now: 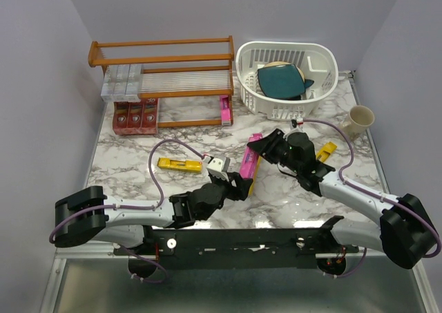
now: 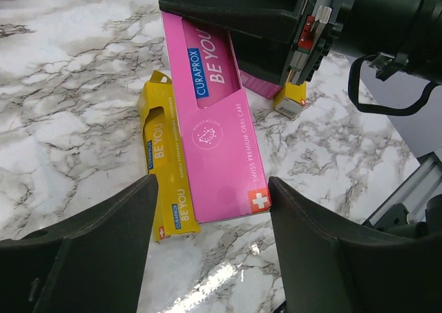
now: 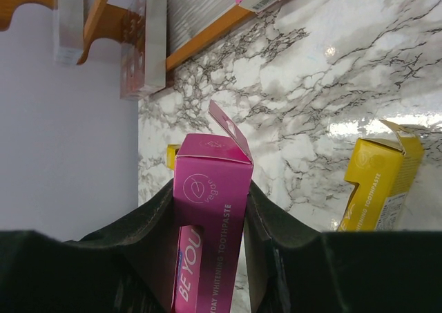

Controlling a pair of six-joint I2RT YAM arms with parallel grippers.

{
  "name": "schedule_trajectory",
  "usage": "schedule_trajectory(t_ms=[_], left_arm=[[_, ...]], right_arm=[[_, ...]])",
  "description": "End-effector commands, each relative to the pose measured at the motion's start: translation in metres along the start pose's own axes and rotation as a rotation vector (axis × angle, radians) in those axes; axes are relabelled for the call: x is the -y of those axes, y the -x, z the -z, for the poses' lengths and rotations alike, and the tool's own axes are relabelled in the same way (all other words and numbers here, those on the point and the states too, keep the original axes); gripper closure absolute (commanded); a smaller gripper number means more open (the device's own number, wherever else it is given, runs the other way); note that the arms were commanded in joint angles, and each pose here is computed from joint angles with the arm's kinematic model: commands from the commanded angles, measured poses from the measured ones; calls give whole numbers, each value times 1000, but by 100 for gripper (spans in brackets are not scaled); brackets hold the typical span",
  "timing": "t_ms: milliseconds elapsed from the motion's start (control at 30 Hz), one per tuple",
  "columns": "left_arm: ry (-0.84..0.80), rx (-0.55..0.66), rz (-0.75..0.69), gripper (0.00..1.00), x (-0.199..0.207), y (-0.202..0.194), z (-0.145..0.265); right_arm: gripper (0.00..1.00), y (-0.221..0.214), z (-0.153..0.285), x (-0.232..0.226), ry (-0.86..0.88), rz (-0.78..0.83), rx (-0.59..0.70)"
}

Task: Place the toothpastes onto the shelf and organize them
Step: Place the toothpaste on the shelf.

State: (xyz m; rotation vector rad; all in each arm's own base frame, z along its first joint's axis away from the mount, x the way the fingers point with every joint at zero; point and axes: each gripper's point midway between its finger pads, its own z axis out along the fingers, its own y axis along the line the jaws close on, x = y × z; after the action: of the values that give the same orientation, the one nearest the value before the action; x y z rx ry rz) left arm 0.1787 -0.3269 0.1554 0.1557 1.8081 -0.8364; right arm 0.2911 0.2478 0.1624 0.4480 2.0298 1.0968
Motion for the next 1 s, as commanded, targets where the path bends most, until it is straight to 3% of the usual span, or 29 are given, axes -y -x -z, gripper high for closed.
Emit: schedule_trajectory(t_ms=[0, 167, 333, 600, 800, 967], left_arm=[[23, 85, 90, 29, 9, 18, -5], [27, 83, 109, 41, 12, 16, -9], [23, 83, 122, 45, 14, 16, -9], [45, 85, 125, 62, 8, 14, -8], [70, 87, 104, 71, 2, 14, -7], [118, 88, 67, 76, -11, 14, -4]], right_arm=[[61, 7, 5, -11, 56, -30, 28], [61, 7, 5, -10, 54, -33, 34], [60, 7, 5, -8, 49, -29, 33], [55, 6, 4, -6, 46, -27, 33], [42, 8, 6, -8, 49, 7, 38], [17, 13, 10, -9, 41, 68, 53]])
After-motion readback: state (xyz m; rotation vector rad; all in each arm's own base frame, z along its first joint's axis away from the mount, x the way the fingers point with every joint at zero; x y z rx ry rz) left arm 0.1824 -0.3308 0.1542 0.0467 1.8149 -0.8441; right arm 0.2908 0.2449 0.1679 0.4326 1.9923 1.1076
